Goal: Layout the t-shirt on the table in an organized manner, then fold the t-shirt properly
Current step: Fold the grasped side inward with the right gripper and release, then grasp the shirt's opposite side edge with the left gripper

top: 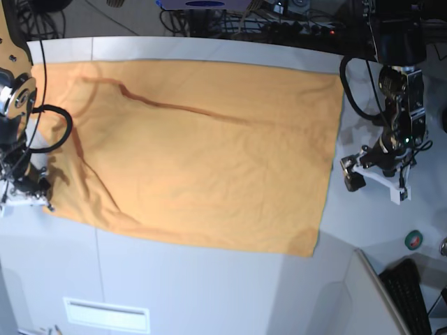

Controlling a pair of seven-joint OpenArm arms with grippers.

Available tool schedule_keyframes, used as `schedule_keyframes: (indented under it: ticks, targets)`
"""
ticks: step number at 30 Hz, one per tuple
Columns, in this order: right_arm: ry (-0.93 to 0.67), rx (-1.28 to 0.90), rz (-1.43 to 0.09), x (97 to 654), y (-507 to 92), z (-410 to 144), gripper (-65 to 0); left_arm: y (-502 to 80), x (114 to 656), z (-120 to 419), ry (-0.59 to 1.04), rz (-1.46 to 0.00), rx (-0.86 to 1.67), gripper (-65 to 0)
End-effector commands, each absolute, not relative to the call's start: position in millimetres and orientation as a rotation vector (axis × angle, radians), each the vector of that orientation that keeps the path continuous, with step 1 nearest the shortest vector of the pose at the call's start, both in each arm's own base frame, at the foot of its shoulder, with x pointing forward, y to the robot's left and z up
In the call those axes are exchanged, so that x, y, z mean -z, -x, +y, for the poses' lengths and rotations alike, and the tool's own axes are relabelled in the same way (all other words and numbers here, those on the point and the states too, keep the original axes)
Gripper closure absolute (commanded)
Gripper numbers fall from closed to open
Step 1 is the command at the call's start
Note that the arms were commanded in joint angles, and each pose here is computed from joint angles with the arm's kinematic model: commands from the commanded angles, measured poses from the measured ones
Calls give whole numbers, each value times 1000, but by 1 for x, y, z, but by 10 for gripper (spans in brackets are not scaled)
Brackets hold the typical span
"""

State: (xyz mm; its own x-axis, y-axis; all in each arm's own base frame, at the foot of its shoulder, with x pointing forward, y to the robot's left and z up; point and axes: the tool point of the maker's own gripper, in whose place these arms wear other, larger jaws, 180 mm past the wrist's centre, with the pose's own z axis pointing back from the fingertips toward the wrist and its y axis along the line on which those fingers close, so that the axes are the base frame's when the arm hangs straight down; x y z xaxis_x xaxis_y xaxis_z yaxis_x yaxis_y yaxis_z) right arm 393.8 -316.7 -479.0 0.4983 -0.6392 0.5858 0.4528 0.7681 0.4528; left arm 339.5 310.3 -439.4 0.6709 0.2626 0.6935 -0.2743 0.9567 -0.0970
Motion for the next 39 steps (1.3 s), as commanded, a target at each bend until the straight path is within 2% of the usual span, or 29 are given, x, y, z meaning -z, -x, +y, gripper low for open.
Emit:
schedule_keyframes:
  ticks: [1,9,14,27,28,29,34,36,39]
  targets:
    - [-241,653,-904,452,-411,-335,0,-357,426,312,-17,-821,-286,-601]
    - [-212,537,-945,424,-412,-332,0,-391,437,286,22,-774,-239,-601]
    - [-205,516,-942,424,-405,-328,0,-399,449,283,43,-727,-284,-601]
    - [-233,512,-946,426,-408,-311,0,-427,460,234,165,-660,-243,-596]
    - [-233,512,-946,426,-408,-311,0,-426,463,226,164,-650,-212,-578]
    - [-233,512,-946,426,-408,-311,0,-422,468,220,158,-634,-181,-532]
    - [-224,511,-945,426,-406,-315,0,-419,471,226,155,-651,-208,-135]
    - [-222,511,-946,426,-405,-316,0,-420,468,233,153,-666,-232,-13]
    - [-219,512,-940,429,-402,-316,0,-424,464,235,154,-679,-240,0]
